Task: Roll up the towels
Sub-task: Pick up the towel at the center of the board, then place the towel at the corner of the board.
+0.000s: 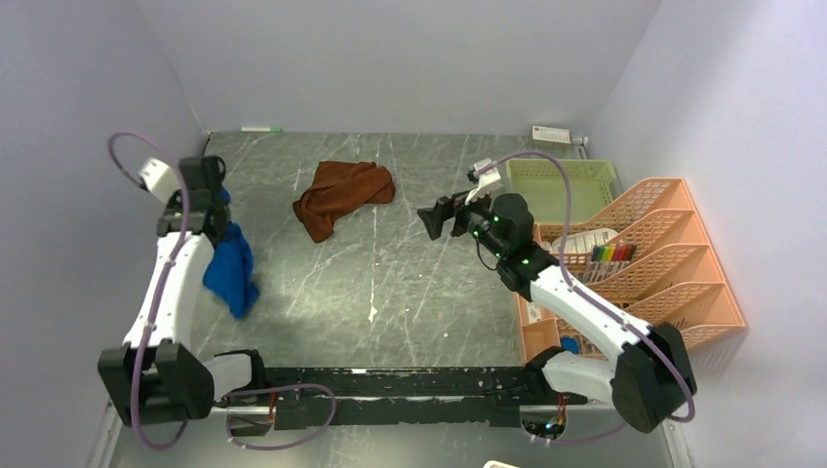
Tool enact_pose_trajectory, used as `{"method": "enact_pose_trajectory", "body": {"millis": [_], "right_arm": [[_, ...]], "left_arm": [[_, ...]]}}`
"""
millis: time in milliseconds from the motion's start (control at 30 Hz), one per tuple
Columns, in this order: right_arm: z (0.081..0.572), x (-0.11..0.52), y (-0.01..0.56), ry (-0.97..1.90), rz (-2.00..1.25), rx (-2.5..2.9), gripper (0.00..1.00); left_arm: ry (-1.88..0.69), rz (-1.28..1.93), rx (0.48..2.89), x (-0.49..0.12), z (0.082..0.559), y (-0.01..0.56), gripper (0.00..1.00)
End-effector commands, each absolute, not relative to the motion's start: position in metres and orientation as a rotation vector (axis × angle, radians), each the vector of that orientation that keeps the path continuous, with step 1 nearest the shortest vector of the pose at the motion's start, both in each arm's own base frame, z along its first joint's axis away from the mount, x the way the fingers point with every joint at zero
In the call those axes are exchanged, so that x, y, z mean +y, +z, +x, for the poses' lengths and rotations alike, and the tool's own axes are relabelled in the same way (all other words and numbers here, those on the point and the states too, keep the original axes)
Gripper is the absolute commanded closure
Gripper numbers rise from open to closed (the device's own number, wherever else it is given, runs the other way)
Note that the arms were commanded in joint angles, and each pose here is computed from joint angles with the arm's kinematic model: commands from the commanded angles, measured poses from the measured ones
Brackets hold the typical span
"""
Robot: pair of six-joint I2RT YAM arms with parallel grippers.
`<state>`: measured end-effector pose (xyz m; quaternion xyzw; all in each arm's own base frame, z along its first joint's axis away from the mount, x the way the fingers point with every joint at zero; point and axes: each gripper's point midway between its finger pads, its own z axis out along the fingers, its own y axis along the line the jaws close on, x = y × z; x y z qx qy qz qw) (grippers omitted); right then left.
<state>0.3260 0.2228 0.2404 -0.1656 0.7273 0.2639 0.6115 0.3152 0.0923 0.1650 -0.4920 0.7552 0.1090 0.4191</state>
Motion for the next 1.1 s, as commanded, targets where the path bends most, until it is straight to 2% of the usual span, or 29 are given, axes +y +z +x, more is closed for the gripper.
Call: {"method": "enact_pose_trajectory", "body": {"millis": [0,67,133,333,400,433,533,567,667,767,867,967,1000,1033,1067], "right_arm": [[0.336,0.247,0.218,0.683,-0.455,1.712,0.00],[0.348,0.262,0.206,0.686,-0.488,1.755,0.00],[0.364,0.283,0.183,0.649,-0.540,1.808,0.00],[0.421,0.359,0.155,0.304,-0.728,1.795,0.00],[0.441,0.378,0.145,0.294,-0.741,1.789,0.00],[0.451,0.385,0.137,0.282,-0.756,1.788,0.00],[0.483,0.403,0.115,0.240,-0.789,1.799,0.00],[0.493,0.407,0.105,0.241,-0.802,1.815,0.00],[0.519,0.413,0.080,0.256,-0.831,1.859,0.00],[0.538,0.411,0.056,0.274,-0.831,1.909,0.00],[0.551,0.399,0.043,0.312,-0.769,1.965,0.01],[0.552,0.386,0.041,0.353,-0.718,2.007,0.06],[0.550,0.383,0.041,0.362,-0.718,2.007,0.15],[0.549,0.379,0.041,0.366,-0.714,2.010,0.32],[0.549,0.376,0.043,0.371,-0.707,2.012,0.55]], "left_arm": [[0.465,-1.138,1.733,0.134,0.300,0.247,0.93],[0.495,-1.045,1.702,0.139,0.300,0.265,0.93],[0.530,-0.984,1.715,0.141,0.294,0.269,0.87],[0.657,-0.892,1.825,0.150,0.273,0.263,0.85],[0.696,-0.861,1.862,0.153,0.265,0.262,0.77],[0.710,-0.854,1.871,0.154,0.262,0.263,0.67],[0.710,-0.867,1.862,0.153,0.255,0.272,0.04],[0.710,-0.865,1.862,0.153,0.254,0.277,0.00],[0.660,-0.925,1.871,0.148,0.254,0.291,0.01],[0.239,-0.784,1.999,0.094,0.294,0.295,0.01],[-0.280,-0.613,2.091,0.013,0.329,0.256,0.01],[-0.411,-0.592,2.159,-0.027,0.343,0.206,0.01],[-0.433,-0.566,2.189,-0.042,0.346,0.192,0.01],[-0.451,-0.548,2.231,-0.055,0.349,0.174,0.01],[-0.471,-0.527,2.253,-0.069,0.351,0.161,0.04]]}}
